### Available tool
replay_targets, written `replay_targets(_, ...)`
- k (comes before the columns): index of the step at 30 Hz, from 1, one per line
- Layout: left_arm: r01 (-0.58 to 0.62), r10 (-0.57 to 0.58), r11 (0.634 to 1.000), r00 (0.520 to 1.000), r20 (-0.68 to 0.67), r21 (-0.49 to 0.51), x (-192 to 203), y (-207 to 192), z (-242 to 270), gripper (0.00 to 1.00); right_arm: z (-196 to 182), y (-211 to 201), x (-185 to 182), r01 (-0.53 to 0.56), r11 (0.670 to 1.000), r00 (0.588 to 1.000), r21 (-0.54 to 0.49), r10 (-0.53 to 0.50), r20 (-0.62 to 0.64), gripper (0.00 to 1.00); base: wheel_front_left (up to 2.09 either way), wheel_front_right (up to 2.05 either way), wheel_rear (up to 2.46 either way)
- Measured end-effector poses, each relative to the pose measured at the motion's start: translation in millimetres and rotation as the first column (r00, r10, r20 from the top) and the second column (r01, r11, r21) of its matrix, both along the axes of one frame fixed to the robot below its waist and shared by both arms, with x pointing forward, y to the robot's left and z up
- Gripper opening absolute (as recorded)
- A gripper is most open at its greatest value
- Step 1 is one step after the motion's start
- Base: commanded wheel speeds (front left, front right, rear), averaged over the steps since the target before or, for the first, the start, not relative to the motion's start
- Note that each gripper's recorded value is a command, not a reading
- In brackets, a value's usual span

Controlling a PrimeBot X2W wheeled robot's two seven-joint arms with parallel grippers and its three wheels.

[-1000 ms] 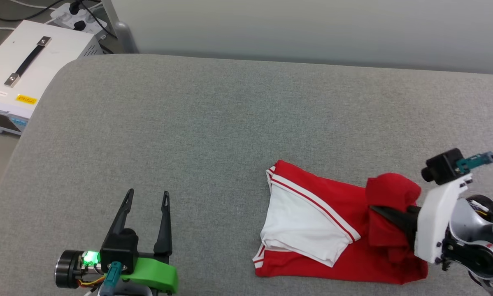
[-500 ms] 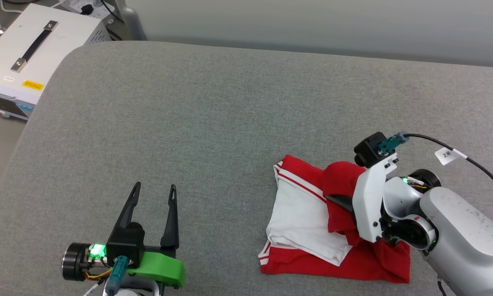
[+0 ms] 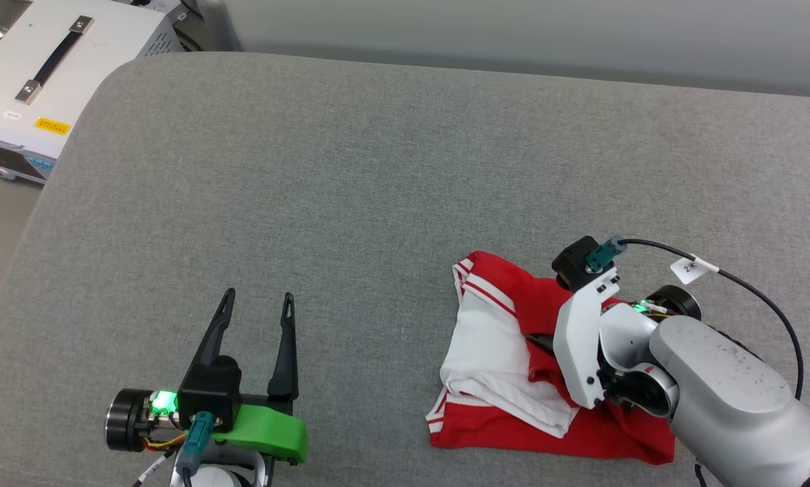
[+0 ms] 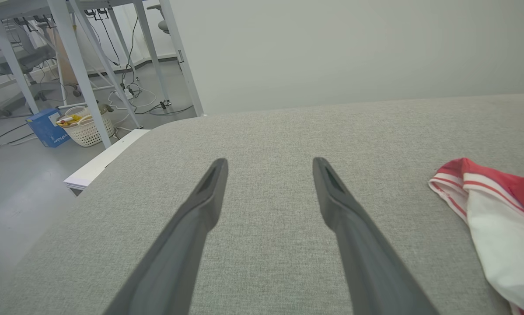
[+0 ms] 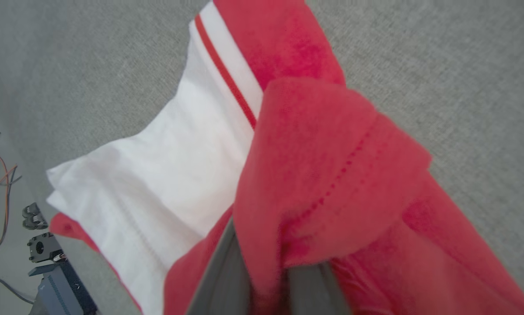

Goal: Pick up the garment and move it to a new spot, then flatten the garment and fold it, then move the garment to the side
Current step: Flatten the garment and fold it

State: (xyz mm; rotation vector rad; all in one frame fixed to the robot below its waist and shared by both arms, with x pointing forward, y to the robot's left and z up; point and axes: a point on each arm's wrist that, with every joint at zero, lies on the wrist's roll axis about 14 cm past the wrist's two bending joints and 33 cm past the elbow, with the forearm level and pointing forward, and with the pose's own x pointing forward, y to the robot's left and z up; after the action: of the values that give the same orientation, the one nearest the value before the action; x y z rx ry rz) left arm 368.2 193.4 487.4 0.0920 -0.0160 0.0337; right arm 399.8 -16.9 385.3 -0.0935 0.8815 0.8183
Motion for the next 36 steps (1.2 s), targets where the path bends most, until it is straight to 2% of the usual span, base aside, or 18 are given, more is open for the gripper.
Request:
replay_targets(1,0.001,-0.001,1.0,1.0,0.001,0.0,0.0,-0.3,0.3,1.0,1.4,0.5,0.8,0.0,1.0,1.0,0.005,0.0,0.01,1.0,0.0,0.0,0.0)
replay_targets(5,0.003,-0.003,1.0,1.0,0.011,0.0,-1.1,-0.7,3.6,1.0,17.6,3.3,7.0,0.008,0.998,0.996,0.061,-0.013,0.086,1.0,0.0,0.0,0.0)
replay_targets(8,0.006,-0.006,1.0,1.0,0.023,0.001,-2.4,-1.2,7.4,1.0,44.3,-6.1,23.0,0.033,0.992,0.977,0.125,-0.058,0.203,1.0,0.0,0.0,0.0)
replay_targets(12,0.013,-0.013,1.0,1.0,0.028,0.002,-5.6,-2.8,9.1,1.0,82.9,-21.2,40.0,0.067,0.975,0.932,0.213,-0.137,0.336,1.0,0.0,0.0,0.0)
replay_targets(16,0.031,-0.031,1.0,0.999,0.034,0.001,-6.7,-8.2,11.0,1.0,114.2,-45.0,50.2,0.111,0.954,0.865,0.278,-0.231,0.445,1.0,0.0,0.0,0.0)
replay_targets(19,0.042,-0.042,0.999,0.998,0.041,0.001,-8.3,-11.5,13.2,1.0,134.9,-69.6,56.2,0.154,0.937,0.791,0.313,-0.306,0.53,1.0,0.0,0.0,0.0)
replay_targets(22,0.052,-0.052,0.999,0.997,0.05,0.003,-9.5,-14.0,16.0,1.0,153.6,-94.8,58.3,0.199,0.912,0.696,0.358,-0.389,0.604,1.0,0.0,0.0,0.0)
replay_targets(26,0.062,-0.063,0.998,0.996,0.06,0.009,-11.5,-15.9,19.4,1.0,172.3,-126.5,53.1,0.251,0.88,0.546,0.403,-0.473,0.691,1.0,0.0,0.0,0.0)
replay_targets(30,0.074,-0.075,0.997,0.995,0.062,0.012,-14.4,-18.6,20.1,1.0,180.1,-147.5,38.0,0.285,0.87,0.418,0.402,-0.49,0.765,1.0,0.0,0.0,0.0)
replay_targets(34,0.084,-0.084,0.996,0.994,0.071,0.014,-14.6,-21.6,22.8,1.0,181.7,-160.2,21.1,0.331,0.856,0.332,0.398,-0.5,0.8,1.0,0.0,0.0,0.0)
replay_targets(36,0.087,-0.088,0.996,0.993,0.074,0.014,-15.4,-22.5,23.7,1.0,179.9,-162.0,12.8,0.356,0.825,0.31,0.44,-0.548,0.777,1.0,0.0,0.0,0.0)
